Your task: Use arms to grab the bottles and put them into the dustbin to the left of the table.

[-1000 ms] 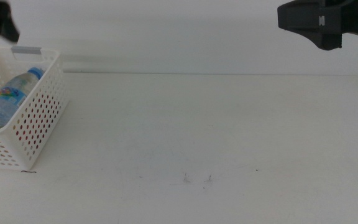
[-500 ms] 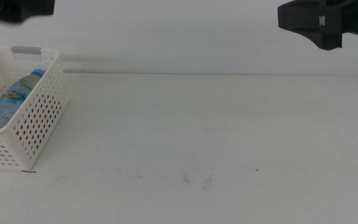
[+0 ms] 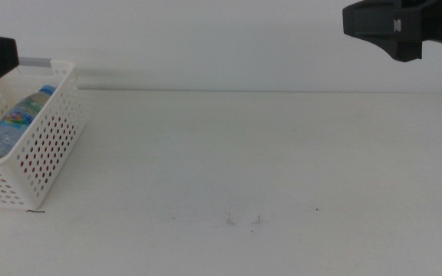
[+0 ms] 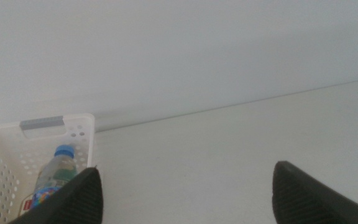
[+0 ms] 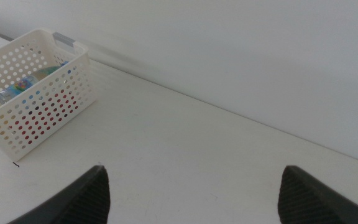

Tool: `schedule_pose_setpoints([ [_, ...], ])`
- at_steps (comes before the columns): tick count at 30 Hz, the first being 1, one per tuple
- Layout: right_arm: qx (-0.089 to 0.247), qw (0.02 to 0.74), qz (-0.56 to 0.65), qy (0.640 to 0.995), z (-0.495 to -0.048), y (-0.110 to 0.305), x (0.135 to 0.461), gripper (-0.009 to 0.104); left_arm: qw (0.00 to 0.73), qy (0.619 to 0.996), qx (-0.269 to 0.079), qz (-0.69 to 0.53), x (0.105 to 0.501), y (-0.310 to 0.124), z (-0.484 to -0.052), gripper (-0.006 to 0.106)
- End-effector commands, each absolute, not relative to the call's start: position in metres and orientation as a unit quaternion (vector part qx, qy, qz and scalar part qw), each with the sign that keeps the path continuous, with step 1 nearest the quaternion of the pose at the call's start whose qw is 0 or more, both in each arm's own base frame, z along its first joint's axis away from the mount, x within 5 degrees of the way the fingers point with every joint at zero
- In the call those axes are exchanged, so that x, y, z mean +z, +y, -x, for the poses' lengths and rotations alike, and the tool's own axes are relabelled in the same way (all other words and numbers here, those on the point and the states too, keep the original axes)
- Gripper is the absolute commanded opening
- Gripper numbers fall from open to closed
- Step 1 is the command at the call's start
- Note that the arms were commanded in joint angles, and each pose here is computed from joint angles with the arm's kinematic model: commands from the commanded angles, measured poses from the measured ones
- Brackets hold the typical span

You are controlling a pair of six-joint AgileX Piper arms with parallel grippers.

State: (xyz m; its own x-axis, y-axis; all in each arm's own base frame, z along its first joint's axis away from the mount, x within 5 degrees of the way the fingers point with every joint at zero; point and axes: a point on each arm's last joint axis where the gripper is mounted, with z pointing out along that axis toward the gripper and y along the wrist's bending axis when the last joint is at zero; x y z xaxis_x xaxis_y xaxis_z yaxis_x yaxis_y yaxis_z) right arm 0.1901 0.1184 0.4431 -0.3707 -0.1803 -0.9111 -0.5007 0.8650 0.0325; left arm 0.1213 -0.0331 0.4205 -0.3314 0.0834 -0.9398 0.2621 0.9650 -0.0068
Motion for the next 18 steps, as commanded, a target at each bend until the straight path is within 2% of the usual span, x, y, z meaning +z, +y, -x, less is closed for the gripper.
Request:
schedule_pose_setpoints([
  [1,0.152,0.528,0.213,0.808,-0.189,0.118,0.446,0.088,0.577,0.806,-0.080,-0.106,0.421,-0.033,-0.121,0.092],
  [10,0.156,0.526,0.212,0.809,-0.189,0.118,0.446,0.088,0.578,0.805,-0.078,-0.109,0.422,-0.033,-0.121,0.092],
  [13,0.172,0.520,0.206,0.811,-0.187,0.119,0.441,0.088,0.579,0.805,-0.068,-0.111,0.422,-0.032,-0.122,0.092],
  [16,0.195,0.537,0.189,0.799,-0.183,0.116,0.426,0.088,0.591,0.798,-0.076,-0.094,0.417,-0.029,-0.118,0.092],
  [18,0.192,0.563,0.171,0.785,-0.182,0.107,0.405,0.088,0.622,0.775,-0.086,-0.070,0.406,-0.025,-0.113,0.092],
])
